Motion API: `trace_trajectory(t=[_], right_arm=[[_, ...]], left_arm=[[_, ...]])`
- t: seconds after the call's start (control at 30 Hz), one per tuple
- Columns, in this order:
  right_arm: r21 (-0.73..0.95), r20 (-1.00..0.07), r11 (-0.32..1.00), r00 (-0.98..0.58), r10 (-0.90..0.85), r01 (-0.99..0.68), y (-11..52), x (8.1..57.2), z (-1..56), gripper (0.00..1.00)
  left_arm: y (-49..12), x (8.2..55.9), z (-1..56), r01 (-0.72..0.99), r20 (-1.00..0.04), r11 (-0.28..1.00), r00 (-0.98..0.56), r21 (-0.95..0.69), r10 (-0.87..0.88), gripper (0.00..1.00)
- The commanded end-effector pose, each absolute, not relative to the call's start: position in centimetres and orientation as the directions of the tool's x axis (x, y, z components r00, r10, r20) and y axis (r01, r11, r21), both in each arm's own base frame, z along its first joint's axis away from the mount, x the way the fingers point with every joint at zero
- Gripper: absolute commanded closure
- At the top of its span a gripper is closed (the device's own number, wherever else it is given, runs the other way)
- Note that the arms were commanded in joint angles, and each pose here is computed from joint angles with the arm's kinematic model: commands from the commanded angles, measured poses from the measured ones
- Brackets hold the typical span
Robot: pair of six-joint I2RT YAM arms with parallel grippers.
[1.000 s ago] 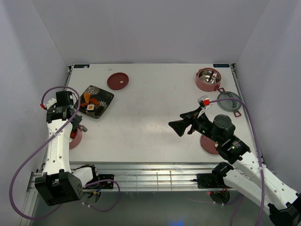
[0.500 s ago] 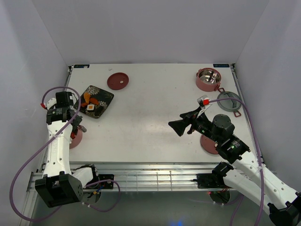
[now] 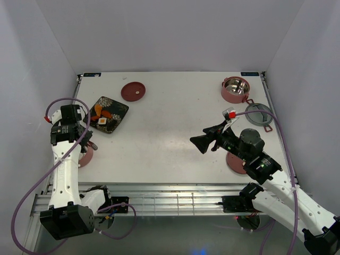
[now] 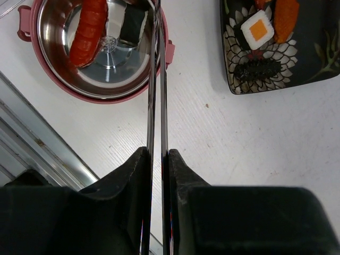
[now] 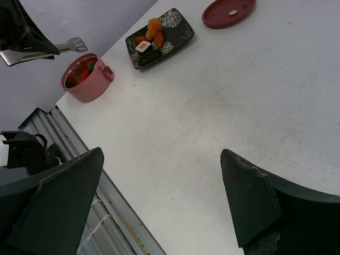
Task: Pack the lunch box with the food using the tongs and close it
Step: Adjust the fake food in the packing box.
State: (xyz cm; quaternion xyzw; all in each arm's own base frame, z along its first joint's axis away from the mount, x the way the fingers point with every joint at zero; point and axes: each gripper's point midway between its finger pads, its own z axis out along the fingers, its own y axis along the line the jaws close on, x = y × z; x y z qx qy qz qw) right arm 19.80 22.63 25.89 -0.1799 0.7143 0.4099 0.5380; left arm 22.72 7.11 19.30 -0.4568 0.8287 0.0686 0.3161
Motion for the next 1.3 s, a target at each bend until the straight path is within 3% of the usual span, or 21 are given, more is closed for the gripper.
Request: trace_trajectory(t=[0.0,0.7,0.83,0.97,1.13,1.27], right_arm=[[0.38,-0.925,0.584,-0.317,0.212,-0.718,22.9,20.0,27.1,0.04],[0.378,-0.925,0.581,-0.314,0.212,-0.721,22.8,19.8,27.2,0.04],[0.378,-0.925,0.583,-0.317,0.208,-0.719,22.8,19.9,27.0,0.04],[0.379,-0.925,0.587,-0.317,0.21,-0.715,22.8,20.0,27.0,0.04],[0.375,-0.926,0.598,-0.313,0.209,-0.709,22.7,20.2,26.9,0.04],[0.373,-0.927,0.599,-0.314,0.205,-0.708,22.7,20.3,26.8,0.04]], left_arm=[[7.6,22.3,19.4,-0.803,-0.607,0.574,-0.377,-0.162,-0.7,1.0],[8.9,22.2,16.4,-0.817,-0.613,0.575,-0.43,-0.049,-0.663,1.0],[8.7,23.5,18.9,-0.771,-0.642,0.631,-0.441,-0.086,-0.627,0.93],[7.2,25.7,22.1,-0.671,-0.665,0.719,-0.456,-0.18,-0.592,0.73],[5.6,28.3,24.6,-0.548,-0.696,0.791,-0.457,-0.271,-0.555,0.67],[4.9,30.7,23.0,-0.502,-0.659,0.818,-0.518,-0.282,-0.545,0.63]])
